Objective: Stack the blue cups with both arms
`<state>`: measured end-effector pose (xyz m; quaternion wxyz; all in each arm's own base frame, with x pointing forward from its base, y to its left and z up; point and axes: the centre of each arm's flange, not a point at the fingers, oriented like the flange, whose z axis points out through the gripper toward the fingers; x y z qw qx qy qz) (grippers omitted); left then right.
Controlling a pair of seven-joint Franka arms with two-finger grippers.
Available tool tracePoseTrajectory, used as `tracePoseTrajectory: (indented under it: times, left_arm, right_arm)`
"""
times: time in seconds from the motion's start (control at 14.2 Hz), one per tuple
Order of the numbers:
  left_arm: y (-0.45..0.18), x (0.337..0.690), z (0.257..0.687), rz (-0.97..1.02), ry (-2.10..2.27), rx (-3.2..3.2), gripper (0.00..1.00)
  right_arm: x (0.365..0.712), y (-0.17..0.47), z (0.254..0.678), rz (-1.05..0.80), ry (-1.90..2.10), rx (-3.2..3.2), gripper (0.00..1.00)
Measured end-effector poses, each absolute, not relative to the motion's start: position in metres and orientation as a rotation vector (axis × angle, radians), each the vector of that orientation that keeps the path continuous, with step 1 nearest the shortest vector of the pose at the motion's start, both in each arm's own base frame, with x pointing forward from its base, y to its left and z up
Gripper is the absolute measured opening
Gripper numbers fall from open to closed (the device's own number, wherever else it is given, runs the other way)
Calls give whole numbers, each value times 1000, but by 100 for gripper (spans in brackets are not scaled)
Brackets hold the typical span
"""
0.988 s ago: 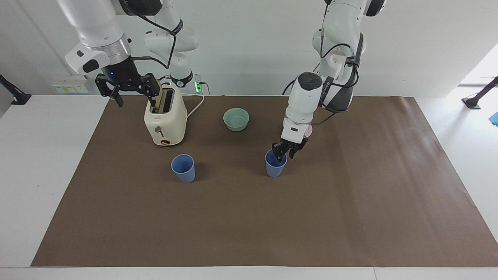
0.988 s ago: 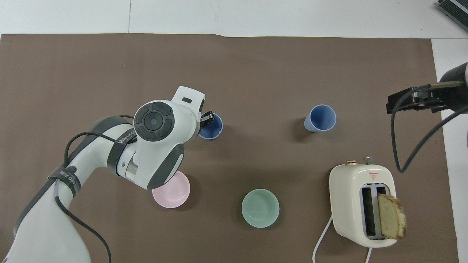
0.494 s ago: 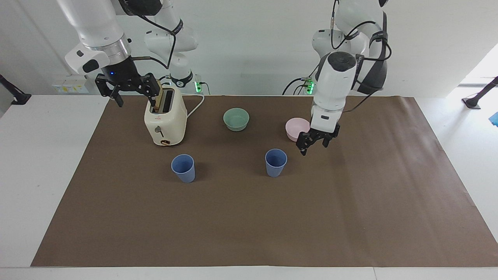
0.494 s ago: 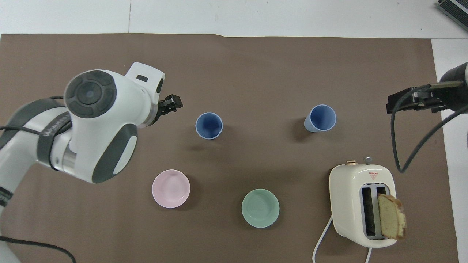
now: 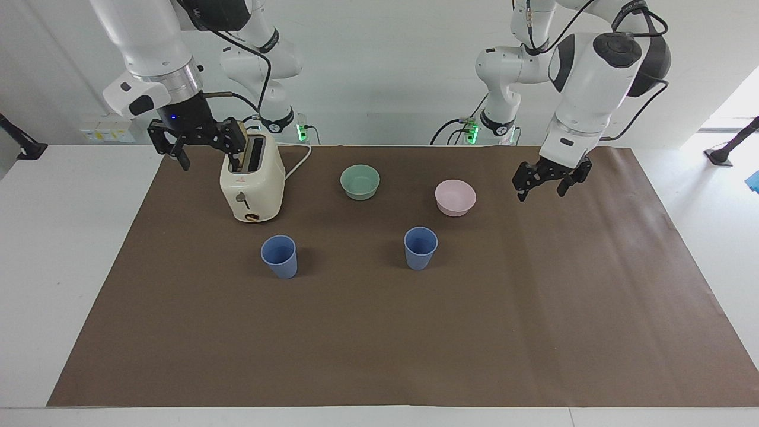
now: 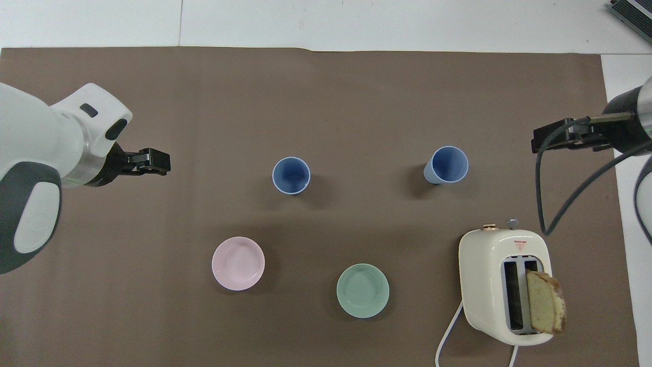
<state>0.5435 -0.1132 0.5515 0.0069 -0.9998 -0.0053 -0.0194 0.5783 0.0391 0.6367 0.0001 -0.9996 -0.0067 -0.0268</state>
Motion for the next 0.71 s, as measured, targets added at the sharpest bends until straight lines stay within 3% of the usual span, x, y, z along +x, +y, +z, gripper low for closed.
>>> tracePoseTrajectory:
  times: [0.42,0.71]
  left_arm:
    - [-47,529,602,49,191,-3110,100]
    - [-47,518,643,39,225,-3107,100]
  right_arm:
    - [589,44,573,-86,-103,-3139,100]
    - [591,45,539,-49,-269,-3133,100]
